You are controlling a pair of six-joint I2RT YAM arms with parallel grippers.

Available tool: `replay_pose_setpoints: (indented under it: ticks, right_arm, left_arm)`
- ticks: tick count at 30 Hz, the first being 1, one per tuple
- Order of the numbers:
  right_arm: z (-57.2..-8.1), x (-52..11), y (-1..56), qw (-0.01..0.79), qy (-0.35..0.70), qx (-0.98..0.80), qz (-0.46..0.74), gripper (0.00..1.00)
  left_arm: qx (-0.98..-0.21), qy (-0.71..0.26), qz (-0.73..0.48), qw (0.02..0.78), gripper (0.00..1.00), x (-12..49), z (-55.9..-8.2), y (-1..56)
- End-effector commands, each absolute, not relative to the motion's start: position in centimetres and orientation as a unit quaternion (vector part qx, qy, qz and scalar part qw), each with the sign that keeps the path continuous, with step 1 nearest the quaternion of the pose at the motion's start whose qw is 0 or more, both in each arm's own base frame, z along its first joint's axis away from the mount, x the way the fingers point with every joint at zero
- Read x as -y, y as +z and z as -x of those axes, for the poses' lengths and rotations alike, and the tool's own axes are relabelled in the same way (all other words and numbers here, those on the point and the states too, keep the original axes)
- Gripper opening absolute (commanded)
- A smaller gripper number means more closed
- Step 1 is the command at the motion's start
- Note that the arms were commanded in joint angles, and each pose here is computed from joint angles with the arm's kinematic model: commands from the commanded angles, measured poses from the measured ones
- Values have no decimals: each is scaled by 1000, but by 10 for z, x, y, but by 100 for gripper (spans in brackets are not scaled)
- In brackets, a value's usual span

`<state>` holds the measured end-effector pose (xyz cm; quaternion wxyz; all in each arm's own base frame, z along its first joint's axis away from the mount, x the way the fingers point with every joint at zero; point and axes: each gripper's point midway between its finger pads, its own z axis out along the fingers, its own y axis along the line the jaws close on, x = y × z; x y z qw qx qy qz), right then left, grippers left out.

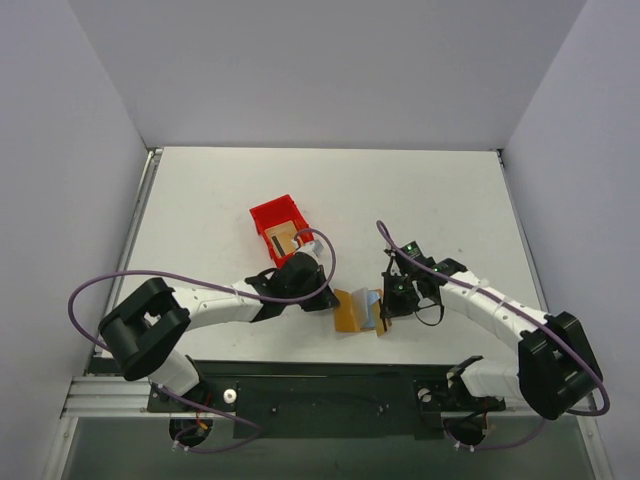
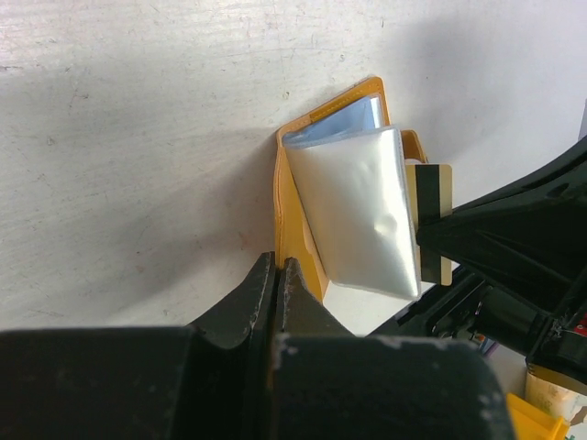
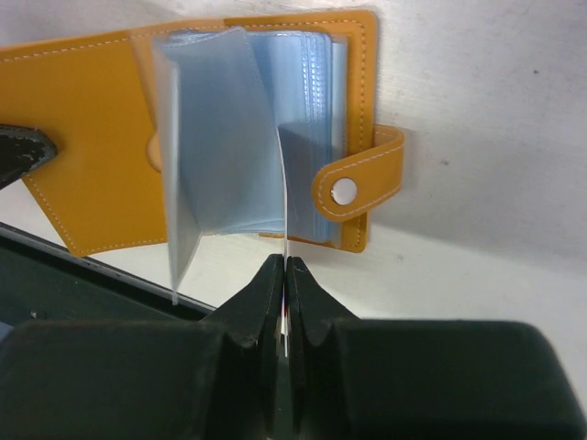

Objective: Put the credit cards into the card holder
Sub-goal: Turn over the card slot in the card holder.

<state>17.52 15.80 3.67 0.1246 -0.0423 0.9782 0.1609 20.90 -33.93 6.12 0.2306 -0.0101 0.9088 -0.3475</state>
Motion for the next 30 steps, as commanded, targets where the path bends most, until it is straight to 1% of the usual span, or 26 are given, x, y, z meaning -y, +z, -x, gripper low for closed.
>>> replay_pose_setpoints:
  ticks: [1, 11, 17, 18, 20, 21, 22, 23, 26, 28, 29, 30]
  right_arm:
    - [-165, -164, 24, 99, 170, -980, 43, 0]
    - [-164, -182, 12, 86, 209, -973, 42, 0]
    - [-165, -181, 6, 86, 206, -974, 37, 0]
    - [-164, -180, 4, 85, 202, -975, 37, 0]
    - [-164, -179, 3, 84, 199, -976, 38, 0]
    - [-164, -179, 2, 85, 198, -976, 38, 0]
    - [-164, -178, 1, 83, 195, -977, 37, 0]
    - [-164, -177, 1, 84, 194, -977, 37, 0]
    - [-164, -178, 0, 84, 193, -977, 36, 0]
    - [-165, -177, -1, 83, 193, -977, 34, 0]
    - [-164, -178, -2, 83, 194, -977, 35, 0]
    - [-165, -178, -1, 84, 194, -977, 34, 0]
  left_arm:
    - [-903, -361, -2, 234, 0, 344, -211, 64]
    - [-908, -362, -30, 211, 0, 350, -208, 45]
    - [-923, -314, -31, 220, 0, 329, -215, 33]
    - [-922, -312, -28, 229, 0, 325, -218, 40]
    - [-923, -290, -22, 253, 4, 313, -225, 47]
    - [-930, -268, -23, 253, 7, 303, -224, 45]
    - [-926, -259, -17, 273, 8, 299, -231, 55]
    - [-929, -245, -17, 275, 9, 292, -230, 57]
    - [-915, -236, 5, 329, 9, 280, -242, 92]
    - [-887, -283, 10, 364, 10, 291, -242, 121]
    - [-877, -303, 4, 373, 12, 295, -233, 131]
    - [-869, -309, 10, 386, 12, 298, -235, 138]
